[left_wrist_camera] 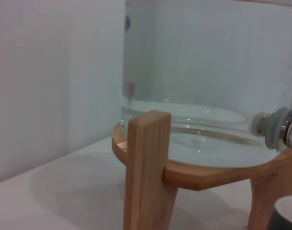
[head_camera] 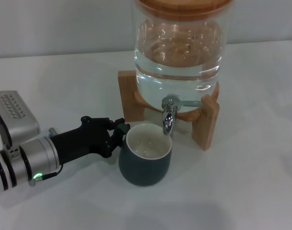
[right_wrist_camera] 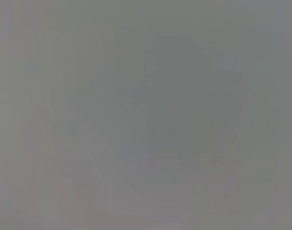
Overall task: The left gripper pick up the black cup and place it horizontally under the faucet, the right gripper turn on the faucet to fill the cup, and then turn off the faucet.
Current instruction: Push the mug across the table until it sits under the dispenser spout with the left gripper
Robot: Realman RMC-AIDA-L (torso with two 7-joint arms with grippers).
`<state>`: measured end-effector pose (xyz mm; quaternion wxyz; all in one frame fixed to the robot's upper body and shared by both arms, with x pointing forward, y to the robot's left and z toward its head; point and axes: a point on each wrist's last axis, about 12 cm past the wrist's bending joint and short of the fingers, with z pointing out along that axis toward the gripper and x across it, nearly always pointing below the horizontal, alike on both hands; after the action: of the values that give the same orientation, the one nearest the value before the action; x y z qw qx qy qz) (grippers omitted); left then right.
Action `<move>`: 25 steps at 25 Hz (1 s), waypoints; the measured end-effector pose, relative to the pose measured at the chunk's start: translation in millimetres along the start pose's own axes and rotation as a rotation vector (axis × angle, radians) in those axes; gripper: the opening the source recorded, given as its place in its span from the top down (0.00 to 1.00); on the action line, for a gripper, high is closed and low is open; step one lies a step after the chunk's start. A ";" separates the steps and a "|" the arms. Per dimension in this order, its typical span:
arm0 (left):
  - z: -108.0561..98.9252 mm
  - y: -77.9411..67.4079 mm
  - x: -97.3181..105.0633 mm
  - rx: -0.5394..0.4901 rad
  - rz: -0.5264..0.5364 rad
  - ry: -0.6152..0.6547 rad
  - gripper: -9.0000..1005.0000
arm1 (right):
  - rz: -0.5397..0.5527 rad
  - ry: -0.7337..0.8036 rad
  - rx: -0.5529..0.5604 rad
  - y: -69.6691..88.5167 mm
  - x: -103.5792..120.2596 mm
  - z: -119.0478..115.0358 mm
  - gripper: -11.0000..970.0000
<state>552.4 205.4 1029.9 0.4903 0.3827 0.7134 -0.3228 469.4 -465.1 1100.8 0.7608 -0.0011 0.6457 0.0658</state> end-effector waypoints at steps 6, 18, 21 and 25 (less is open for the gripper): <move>16.1 -6.8 -2.6 0.026 0.015 0.020 0.85 | 0.000 -0.005 -0.009 1.0 -0.6 -1.1 0.18; 24.1 -13.5 -2.0 0.041 0.044 0.023 0.86 | 0.000 -0.006 -0.012 0.8 -0.5 -5.5 0.18; 20.2 -13.2 -0.6 0.041 0.042 0.016 0.86 | 0.000 -0.004 -0.009 0.3 -0.2 -6.8 0.18; 17.3 -13.9 2.2 0.042 0.042 0.018 0.85 | 0.000 -0.003 -0.008 0.1 -0.1 -7.5 0.18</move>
<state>547.8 184.5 1023.6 0.4824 0.4105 0.7027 -0.3239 462.0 -465.6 1099.7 0.7616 -0.0040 0.6444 0.0685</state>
